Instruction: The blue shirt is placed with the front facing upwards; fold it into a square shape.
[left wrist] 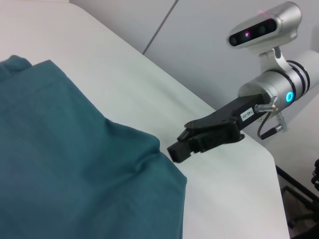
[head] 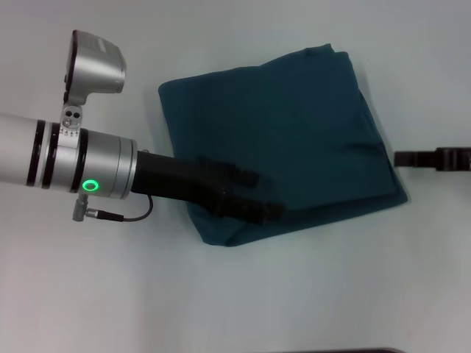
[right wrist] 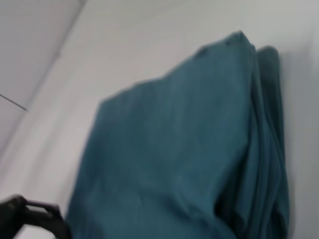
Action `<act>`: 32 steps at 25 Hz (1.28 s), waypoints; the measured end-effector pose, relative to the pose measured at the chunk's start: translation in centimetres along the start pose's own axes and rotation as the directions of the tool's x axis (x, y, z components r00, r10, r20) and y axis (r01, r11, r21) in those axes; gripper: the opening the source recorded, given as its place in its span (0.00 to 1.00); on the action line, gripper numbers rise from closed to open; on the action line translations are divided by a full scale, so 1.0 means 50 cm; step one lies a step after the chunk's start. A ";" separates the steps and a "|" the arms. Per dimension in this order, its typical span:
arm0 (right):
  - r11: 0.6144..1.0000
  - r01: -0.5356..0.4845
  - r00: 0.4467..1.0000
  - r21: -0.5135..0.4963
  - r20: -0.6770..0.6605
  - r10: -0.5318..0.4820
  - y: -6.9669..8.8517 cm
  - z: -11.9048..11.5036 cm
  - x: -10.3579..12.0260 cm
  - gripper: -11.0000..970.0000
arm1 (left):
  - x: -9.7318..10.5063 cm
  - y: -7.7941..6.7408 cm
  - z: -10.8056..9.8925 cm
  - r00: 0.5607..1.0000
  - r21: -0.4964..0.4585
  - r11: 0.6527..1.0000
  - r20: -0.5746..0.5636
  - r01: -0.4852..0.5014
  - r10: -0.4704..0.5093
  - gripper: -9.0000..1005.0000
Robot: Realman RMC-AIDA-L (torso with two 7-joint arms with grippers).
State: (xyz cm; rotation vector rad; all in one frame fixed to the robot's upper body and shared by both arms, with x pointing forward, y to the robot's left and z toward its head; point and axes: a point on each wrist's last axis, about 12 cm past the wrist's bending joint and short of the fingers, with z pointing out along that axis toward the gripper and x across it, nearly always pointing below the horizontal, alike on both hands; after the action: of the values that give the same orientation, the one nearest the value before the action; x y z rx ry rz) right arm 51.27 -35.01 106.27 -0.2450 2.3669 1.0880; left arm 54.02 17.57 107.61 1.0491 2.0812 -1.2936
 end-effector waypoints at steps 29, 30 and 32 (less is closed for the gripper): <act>0.991 0.095 0.994 0.095 0.045 -0.099 0.009 0.114 -0.030 0.03 | -0.002 0.005 -0.006 1.000 -0.015 1.000 0.016 0.005 -0.005 0.92; 0.991 0.105 0.993 0.084 0.051 -0.109 0.011 0.112 -0.031 0.03 | -0.003 0.005 -0.006 1.000 -0.017 1.000 0.018 0.005 -0.005 0.92; 0.991 0.120 0.990 0.059 0.066 -0.124 0.014 0.105 -0.032 0.03 | -0.003 0.006 -0.008 1.000 -0.019 1.000 0.022 0.005 -0.005 0.92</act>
State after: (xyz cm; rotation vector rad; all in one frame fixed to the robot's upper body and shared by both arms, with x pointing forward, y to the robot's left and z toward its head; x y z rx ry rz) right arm 54.37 -30.67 104.71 -0.3229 2.2844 0.9582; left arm 54.35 17.96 107.75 1.0174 2.0768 -1.2792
